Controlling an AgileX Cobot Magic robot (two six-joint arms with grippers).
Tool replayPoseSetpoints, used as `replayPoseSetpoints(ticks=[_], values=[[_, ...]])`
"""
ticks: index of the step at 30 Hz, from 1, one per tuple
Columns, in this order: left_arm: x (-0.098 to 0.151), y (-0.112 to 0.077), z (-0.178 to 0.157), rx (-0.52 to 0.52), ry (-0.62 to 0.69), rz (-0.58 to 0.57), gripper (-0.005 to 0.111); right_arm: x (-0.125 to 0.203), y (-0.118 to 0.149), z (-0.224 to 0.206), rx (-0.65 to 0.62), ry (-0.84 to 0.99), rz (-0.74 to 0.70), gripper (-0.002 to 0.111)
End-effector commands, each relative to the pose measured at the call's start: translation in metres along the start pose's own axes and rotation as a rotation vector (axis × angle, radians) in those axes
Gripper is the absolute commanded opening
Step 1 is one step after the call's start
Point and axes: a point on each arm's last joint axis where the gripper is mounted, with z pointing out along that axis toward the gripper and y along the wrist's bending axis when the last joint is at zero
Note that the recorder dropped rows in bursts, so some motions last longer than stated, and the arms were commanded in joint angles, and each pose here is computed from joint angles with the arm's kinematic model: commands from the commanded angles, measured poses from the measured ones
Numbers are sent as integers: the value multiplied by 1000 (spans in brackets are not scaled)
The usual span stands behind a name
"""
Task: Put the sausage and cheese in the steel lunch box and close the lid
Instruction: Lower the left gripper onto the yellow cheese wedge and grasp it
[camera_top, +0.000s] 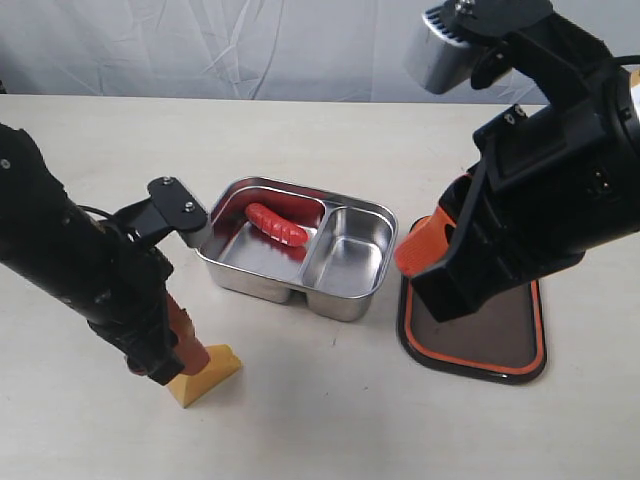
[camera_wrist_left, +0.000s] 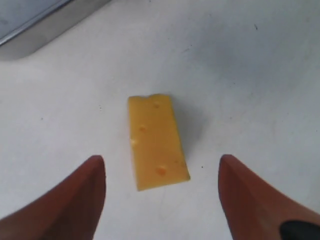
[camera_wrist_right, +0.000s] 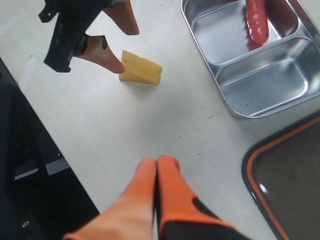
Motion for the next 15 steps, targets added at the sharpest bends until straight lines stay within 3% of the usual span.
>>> replayPoseSetpoints(ticks=[1,10,15], values=[[3,5,20,12,49,-25,62,0,0,-3,7,-14,-4,-1],[8,12,43,34,105,-67,61,0,0,-3,7,-14,-2,-1],[10,14,50,41,125,-80,54,0,0,-3,7,-14,-2,-1]])
